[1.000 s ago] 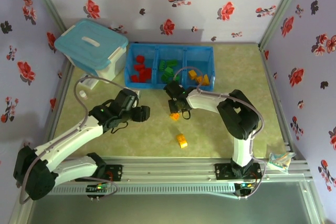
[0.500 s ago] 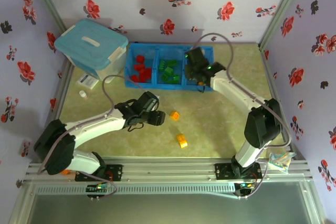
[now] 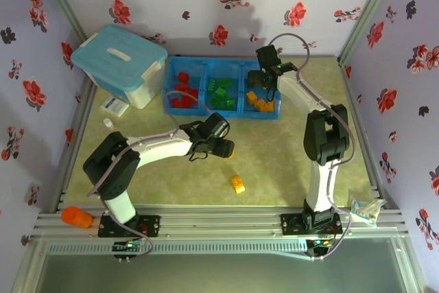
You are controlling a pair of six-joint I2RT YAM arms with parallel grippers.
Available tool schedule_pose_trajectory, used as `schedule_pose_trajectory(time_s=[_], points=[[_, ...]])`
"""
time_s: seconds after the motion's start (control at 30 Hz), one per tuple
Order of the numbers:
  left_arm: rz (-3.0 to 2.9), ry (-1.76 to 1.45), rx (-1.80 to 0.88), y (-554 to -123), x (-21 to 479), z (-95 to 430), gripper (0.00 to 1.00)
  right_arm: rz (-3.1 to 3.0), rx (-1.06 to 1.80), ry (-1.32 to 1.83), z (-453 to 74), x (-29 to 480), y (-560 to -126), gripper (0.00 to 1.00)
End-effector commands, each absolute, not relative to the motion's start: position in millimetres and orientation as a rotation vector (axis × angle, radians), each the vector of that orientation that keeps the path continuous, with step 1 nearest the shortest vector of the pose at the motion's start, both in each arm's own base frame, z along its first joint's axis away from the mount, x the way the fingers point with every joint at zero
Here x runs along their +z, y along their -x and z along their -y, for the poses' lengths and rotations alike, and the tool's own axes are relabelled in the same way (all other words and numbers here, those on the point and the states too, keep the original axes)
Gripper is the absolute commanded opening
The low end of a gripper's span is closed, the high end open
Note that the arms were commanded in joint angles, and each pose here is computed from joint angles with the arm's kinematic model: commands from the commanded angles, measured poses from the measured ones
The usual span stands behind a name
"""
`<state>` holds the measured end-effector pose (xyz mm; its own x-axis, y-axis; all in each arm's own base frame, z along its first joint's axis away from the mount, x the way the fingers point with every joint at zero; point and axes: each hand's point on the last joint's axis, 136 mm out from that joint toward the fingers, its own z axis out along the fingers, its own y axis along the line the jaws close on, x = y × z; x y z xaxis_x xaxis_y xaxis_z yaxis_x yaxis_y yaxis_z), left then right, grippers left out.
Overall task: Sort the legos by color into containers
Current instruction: Pick up the lego from the center of the table, then place the lego in the container.
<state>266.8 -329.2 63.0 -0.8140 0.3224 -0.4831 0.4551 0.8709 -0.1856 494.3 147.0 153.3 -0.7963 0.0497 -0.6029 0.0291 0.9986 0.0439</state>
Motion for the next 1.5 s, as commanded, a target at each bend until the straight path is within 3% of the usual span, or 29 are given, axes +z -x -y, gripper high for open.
schedule_pose_trajectory(time_s=[0.0,0.23,0.47,0.7,0.87,1.1,1.47], points=[[-2.592,-0.651,-0.402,-270.4,61.3,343.7,0.68,-2.399,0.115,-0.033,-148.9,199.5,-465.8,0.95],[-2.671,-0.735,-0.321,-270.4,35.0,348.3,0.62,-2.400,0.150,-0.069,-131.5,183.0,-384.6,0.95],[-2.719,-0.777,-0.312,-256.6,22.7,351.4,0.55,-2.442,0.128,-0.139,-107.0,151.9,-334.0,0.94],[-2.725,-0.745,-0.249,-258.8,16.6,342.9,0.34,-2.456,0.156,-0.173,-100.4,141.6,-312.3,0.93],[-2.661,-0.681,-0.240,-282.7,49.2,339.1,0.29,-2.467,0.243,-0.107,-119.7,140.7,-294.5,0.92],[-2.524,-0.515,-0.322,-358.9,128.9,329.7,0.27,-2.570,0.311,0.095,-163.4,102.5,-241.0,0.93],[-2.327,-0.552,-0.437,-450.5,210.8,388.7,0.27,-2.589,0.427,0.290,-206.1,71.2,-182.3,0.93]])
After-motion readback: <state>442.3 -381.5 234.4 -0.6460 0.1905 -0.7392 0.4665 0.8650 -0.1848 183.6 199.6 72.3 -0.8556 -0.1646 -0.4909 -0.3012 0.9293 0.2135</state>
